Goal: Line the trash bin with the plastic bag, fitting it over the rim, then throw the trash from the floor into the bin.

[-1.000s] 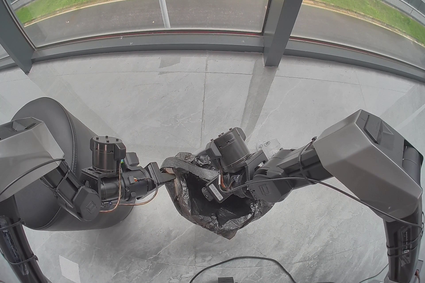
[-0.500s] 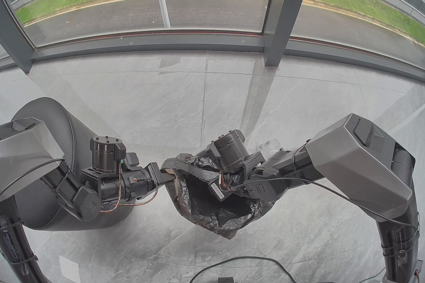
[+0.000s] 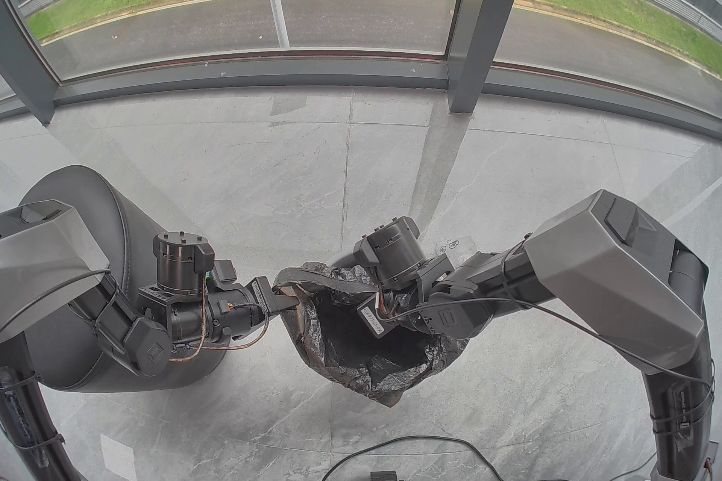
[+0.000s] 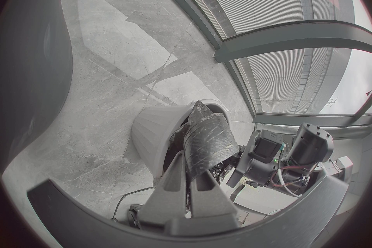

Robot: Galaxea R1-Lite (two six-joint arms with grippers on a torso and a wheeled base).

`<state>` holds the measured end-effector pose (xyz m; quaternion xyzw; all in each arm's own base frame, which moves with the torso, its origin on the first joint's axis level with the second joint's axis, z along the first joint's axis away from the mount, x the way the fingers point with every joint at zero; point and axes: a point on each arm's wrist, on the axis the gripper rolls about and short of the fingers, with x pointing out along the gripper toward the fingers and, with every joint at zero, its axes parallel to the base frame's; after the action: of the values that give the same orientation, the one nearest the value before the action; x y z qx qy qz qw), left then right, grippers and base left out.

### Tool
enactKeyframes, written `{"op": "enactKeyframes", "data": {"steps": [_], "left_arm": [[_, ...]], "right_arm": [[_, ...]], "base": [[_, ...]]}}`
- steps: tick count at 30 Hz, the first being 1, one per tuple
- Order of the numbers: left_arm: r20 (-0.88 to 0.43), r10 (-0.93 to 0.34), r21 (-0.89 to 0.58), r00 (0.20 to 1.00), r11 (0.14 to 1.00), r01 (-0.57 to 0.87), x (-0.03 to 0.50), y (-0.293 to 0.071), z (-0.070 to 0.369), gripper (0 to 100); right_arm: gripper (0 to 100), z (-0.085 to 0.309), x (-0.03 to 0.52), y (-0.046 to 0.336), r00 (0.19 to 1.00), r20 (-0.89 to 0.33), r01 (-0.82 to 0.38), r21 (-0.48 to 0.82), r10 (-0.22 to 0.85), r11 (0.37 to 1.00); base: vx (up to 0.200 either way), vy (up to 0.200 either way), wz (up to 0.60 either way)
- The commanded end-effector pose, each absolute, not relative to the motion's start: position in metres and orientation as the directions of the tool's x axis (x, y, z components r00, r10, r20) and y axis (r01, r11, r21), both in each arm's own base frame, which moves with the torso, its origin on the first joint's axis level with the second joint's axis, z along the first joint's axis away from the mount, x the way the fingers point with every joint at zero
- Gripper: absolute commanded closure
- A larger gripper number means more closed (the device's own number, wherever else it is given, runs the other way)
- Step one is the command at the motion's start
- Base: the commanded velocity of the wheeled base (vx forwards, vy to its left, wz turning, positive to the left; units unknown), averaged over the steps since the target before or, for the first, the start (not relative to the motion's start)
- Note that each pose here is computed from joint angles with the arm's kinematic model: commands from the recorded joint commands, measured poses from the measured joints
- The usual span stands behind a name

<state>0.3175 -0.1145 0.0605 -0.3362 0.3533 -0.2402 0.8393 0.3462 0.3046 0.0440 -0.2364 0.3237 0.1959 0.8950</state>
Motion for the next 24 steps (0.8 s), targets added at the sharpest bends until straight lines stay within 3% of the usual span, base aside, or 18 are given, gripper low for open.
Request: {"op": "enactKeyframes", "data": {"steps": [1,9,15,24], "left_arm": [[-0.431,-0.641,-0.734,0.635,0.658,0.166,0.318,-0.115,0.06,100],[-0.402,-0.658,-0.744,0.637,0.64,0.192,0.307,-0.115,0.076,100],[-0.339,-0.682,-0.757,0.648,0.607,0.243,0.319,-0.11,0.091,100],[-0.366,-0.682,-0.753,0.633,0.617,0.229,0.342,-0.112,0.068,100]], "right_arm": [[100,0.066,0.345,0.298,0.735,-0.645,-0.488,-0.29,0.209,0.823],[100,0.123,0.348,0.271,0.802,-0.557,-0.421,-0.268,0.217,0.867],[100,0.114,0.365,0.262,0.807,-0.56,-0.389,-0.27,0.184,0.881],[100,0.097,0.391,0.251,0.82,-0.55,-0.351,-0.266,0.158,0.898]], "base": [[0.0,0.0,0.0],[0.0,0.0,0.0],[0.0,0.0,0.0],[0.0,0.0,0.0]]}}
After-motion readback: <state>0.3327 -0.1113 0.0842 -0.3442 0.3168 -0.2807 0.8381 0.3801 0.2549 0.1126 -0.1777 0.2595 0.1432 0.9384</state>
